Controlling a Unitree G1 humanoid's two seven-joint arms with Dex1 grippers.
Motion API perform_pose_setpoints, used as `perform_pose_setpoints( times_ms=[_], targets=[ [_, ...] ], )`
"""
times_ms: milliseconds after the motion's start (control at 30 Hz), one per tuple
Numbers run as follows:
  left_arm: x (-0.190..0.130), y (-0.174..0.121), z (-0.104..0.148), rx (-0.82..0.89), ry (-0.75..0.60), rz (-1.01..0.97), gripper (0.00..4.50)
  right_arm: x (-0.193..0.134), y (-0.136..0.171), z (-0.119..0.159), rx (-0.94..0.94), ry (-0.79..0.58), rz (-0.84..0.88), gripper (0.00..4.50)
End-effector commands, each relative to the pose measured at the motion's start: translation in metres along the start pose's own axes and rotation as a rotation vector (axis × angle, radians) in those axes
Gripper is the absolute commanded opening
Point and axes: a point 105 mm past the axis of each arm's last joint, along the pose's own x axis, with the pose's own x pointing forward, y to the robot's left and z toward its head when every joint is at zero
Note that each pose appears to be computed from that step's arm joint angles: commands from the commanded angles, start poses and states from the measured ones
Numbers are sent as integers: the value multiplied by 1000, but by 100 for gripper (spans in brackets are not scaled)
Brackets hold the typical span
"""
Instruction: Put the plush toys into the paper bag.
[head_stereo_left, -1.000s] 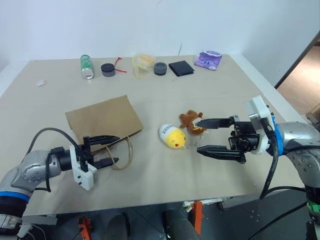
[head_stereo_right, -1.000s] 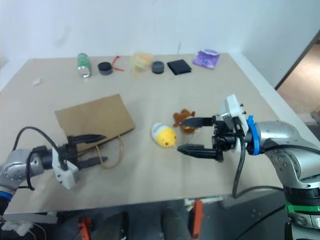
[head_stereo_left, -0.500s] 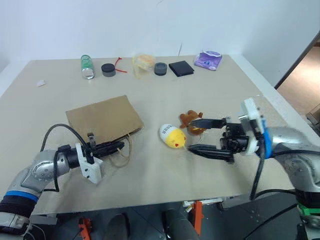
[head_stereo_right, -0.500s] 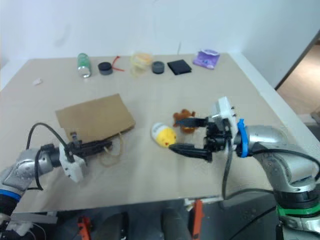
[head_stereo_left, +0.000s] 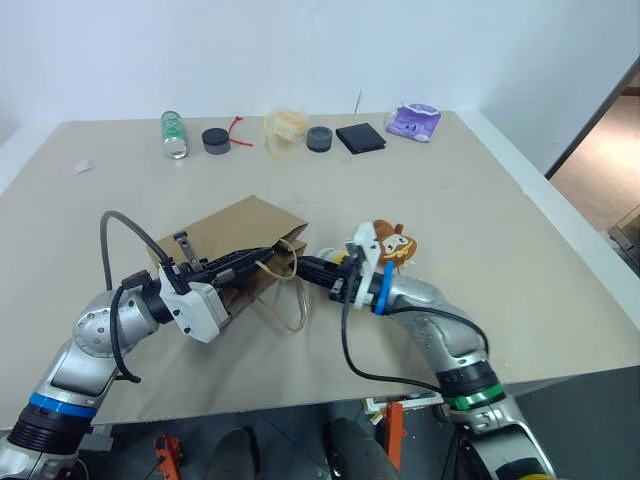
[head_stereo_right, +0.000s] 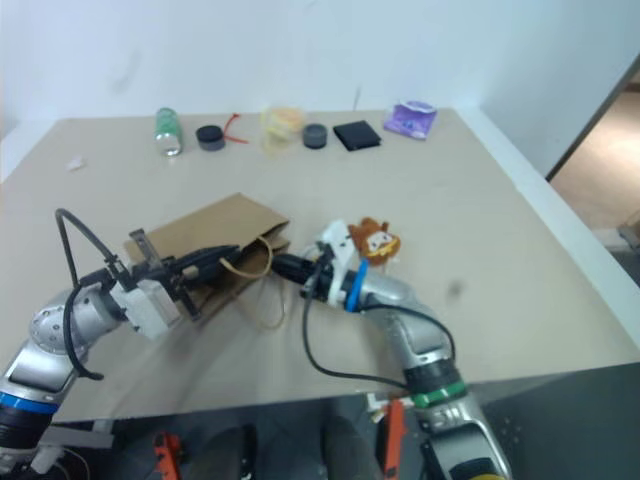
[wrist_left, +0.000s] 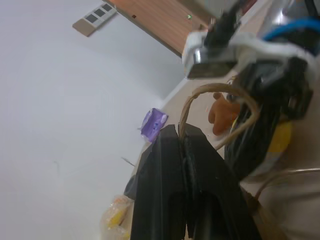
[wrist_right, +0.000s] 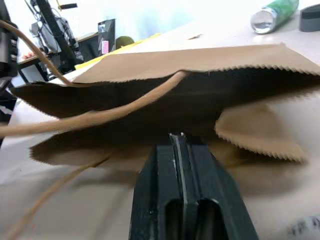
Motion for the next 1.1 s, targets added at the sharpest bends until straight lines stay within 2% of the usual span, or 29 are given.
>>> perform_pose_setpoints(
  times_ms=[33,267,333,600,900,1100],
  targets=[
    [1,15,14,23,-36,77,0,24,0,5,2,-32,-11,7],
    [-2,27,17,21,-11,165,0,64,14,-8,42,0,-12,7],
    [-5,41,18,34,1,248,0,70,16,-27,46,83,-40,7],
    [-21,85,19,89,60,508,0,63,2,-67,21,293,-172,7],
    [-27,121,36,166,57,668,0,56,-1,-76,17,364,-202,7],
    [-23,127,43,186,45,676,0,56,-2,-75,19,370,-206,7]
  ],
)
